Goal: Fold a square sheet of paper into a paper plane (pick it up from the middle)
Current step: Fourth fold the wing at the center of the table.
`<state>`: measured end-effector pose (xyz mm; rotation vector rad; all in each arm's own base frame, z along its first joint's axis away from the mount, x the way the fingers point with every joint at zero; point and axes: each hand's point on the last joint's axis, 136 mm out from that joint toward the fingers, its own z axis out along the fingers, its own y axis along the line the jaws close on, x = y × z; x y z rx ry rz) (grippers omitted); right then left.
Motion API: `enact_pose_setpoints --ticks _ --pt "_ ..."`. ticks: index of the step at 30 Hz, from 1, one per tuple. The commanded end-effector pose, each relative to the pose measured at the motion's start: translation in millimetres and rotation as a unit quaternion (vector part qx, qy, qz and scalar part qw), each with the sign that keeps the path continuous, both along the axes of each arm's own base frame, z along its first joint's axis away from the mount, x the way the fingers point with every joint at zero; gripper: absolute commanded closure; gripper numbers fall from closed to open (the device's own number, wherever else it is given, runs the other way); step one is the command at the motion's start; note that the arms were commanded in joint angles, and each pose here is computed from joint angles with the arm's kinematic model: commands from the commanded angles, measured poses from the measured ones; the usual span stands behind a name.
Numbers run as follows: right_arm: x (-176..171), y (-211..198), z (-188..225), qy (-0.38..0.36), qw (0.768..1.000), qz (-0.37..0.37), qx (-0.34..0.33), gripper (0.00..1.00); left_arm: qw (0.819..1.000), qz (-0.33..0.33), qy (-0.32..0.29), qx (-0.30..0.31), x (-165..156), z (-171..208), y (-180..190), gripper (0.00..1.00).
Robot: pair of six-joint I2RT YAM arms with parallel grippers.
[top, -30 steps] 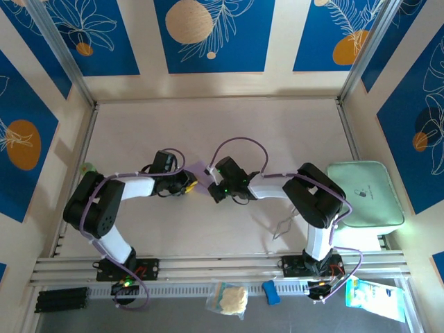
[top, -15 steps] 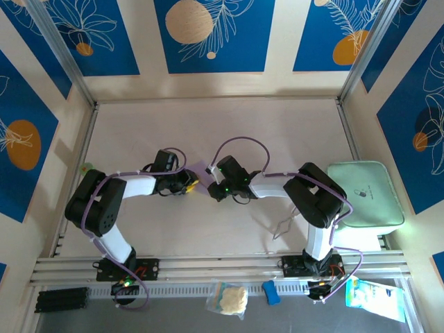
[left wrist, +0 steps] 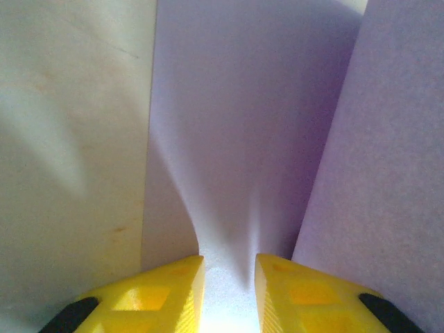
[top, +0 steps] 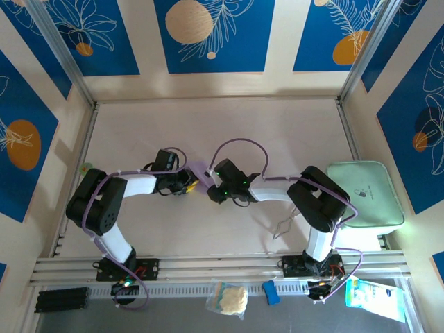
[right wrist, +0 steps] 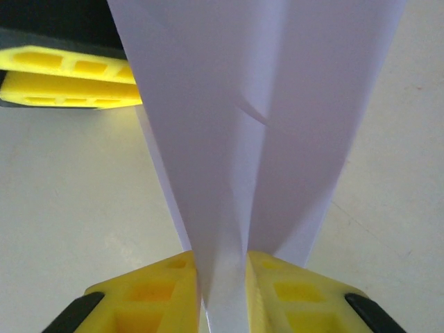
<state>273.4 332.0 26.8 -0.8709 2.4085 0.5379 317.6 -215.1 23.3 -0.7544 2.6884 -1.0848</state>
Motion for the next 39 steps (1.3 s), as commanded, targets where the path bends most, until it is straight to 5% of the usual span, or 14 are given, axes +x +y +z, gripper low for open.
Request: enact_pose_setpoints --ticks 1,17,39 --pt "-1 -8 -5 -0.013 0.999 -0.004 -0.031 0.76 0.999 -0.013 0.038 0.025 -16 -20 3 0.72" --pt "10 -7 -1 -0.052 0.998 -0.015 -0.044 0.83 0.999 -0.012 0.039 0.025 -18 -20 3 0.71" --pt "-2 -1 -16 0.018 1.0 -0.001 -0.007 0.9 0.999 -0.009 0.03 0.026 -18 -13 6 0.71"
